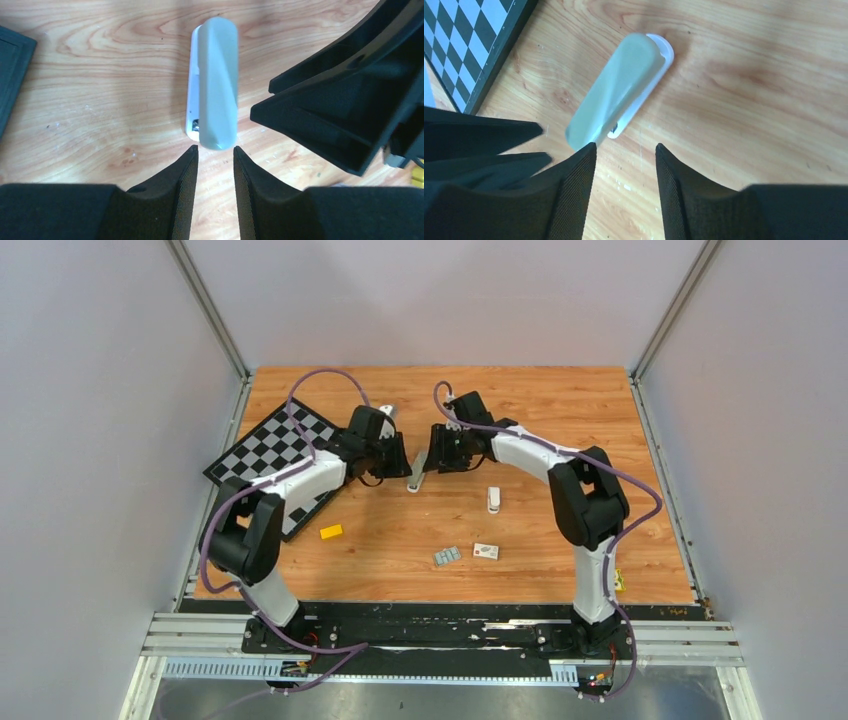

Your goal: Load the staples into the stapler

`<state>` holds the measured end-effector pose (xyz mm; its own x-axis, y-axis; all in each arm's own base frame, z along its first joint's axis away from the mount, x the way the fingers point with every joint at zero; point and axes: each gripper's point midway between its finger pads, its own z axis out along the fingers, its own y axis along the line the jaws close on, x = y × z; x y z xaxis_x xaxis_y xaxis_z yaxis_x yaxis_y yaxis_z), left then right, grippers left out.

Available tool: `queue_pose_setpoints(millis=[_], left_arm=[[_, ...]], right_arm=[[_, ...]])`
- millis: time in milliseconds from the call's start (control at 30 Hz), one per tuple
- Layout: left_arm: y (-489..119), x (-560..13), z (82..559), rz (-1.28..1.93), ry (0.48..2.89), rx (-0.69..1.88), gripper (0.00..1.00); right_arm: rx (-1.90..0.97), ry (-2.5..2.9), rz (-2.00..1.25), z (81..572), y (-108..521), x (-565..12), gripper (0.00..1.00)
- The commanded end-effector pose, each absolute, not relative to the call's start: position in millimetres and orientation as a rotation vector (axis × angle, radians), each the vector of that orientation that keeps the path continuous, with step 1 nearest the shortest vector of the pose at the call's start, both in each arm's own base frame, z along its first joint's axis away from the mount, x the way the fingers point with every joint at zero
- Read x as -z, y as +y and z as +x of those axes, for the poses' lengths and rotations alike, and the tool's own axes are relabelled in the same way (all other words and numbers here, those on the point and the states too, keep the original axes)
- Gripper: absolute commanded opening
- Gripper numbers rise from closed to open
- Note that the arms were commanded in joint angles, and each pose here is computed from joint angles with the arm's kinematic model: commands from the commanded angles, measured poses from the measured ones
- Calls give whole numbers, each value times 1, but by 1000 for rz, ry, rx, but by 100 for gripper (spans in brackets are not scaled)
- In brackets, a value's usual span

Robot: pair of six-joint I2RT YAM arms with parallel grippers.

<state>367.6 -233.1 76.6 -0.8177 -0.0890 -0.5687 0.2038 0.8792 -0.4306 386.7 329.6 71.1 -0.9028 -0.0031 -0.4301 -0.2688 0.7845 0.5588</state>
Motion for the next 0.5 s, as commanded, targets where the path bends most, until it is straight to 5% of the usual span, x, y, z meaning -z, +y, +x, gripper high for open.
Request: queue_pose_setpoints(millis=[0, 233, 300, 333, 367, 400, 467], left_arm=[[-225, -143, 366, 151, 2341, 615, 37], [-223, -221, 343, 241, 2183, 697, 51], [-220, -239, 334, 252, 2136, 710, 56], [-217, -247, 329, 260, 2118, 713, 63], [-215, -253, 325, 267, 2100, 716, 86], [-213, -259, 320, 275, 2081, 716, 98], [-208, -269, 310, 281, 2055, 714, 100]], right_arm=[[-743, 2584, -237, 368, 298, -98, 57], [-594, 2470, -279, 342, 252, -154, 98], [-562, 2421, -287, 329, 237, -175, 100], [-544, 2406, -287, 322, 229, -181, 100], [-510, 2399, -279, 316, 220, -186, 100], [-474, 2394, -260, 310, 210, -190, 100], [-411, 2392, -233, 298, 191, -196, 100]])
